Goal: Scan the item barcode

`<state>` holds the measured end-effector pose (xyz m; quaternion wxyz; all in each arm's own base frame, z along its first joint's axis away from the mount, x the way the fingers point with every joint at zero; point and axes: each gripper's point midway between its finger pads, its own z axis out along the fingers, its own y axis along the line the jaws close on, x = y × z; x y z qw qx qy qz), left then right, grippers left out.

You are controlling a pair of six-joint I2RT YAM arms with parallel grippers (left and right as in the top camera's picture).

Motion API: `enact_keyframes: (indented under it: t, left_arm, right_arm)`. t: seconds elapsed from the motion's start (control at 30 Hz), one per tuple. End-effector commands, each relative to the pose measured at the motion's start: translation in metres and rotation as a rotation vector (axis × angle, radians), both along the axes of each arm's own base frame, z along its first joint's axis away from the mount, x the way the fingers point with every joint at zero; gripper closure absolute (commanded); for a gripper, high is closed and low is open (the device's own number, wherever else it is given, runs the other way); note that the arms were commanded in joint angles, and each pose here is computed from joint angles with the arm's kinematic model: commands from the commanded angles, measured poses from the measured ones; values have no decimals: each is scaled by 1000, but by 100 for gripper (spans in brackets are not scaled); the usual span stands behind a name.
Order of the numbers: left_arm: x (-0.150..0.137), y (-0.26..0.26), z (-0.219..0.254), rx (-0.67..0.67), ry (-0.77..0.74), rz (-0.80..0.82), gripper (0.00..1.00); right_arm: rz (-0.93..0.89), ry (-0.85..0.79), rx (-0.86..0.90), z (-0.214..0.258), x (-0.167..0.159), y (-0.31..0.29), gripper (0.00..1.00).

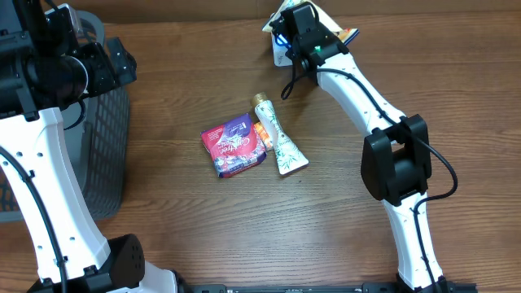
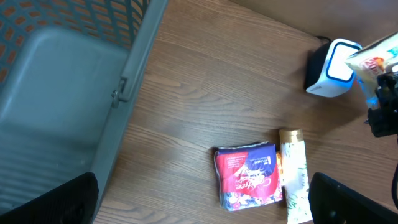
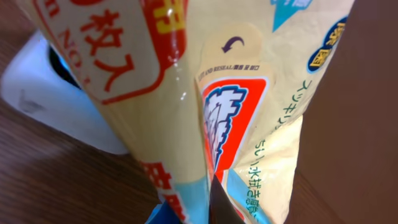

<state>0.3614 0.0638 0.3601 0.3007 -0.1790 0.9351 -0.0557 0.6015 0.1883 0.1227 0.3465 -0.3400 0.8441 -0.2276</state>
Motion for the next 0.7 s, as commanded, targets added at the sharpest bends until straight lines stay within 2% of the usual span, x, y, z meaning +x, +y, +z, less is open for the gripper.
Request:
enact_keyframes:
  t: [0.0,0.23,0.3,0.47,0.67]
  left_arm:
    - [0,1,6,13,-19,-1,0]
    - [0,0,6,13,-19,-1,0]
    - [0,0,6,13,-19,-1,0]
    - [0,0,6,13,-19,-1,0]
    - [0,0,6,13,-19,-1,0]
  right_arm:
    - [-212,-110,65,33,11,-38,96]
    - [-480,-38,342,55,1,-117,96]
    - [-625,-8,456,63,-9,-166,96]
    - [-910,79,480,45,-47,-262,96]
    - [-1110,197,511,20,-94,-341,96]
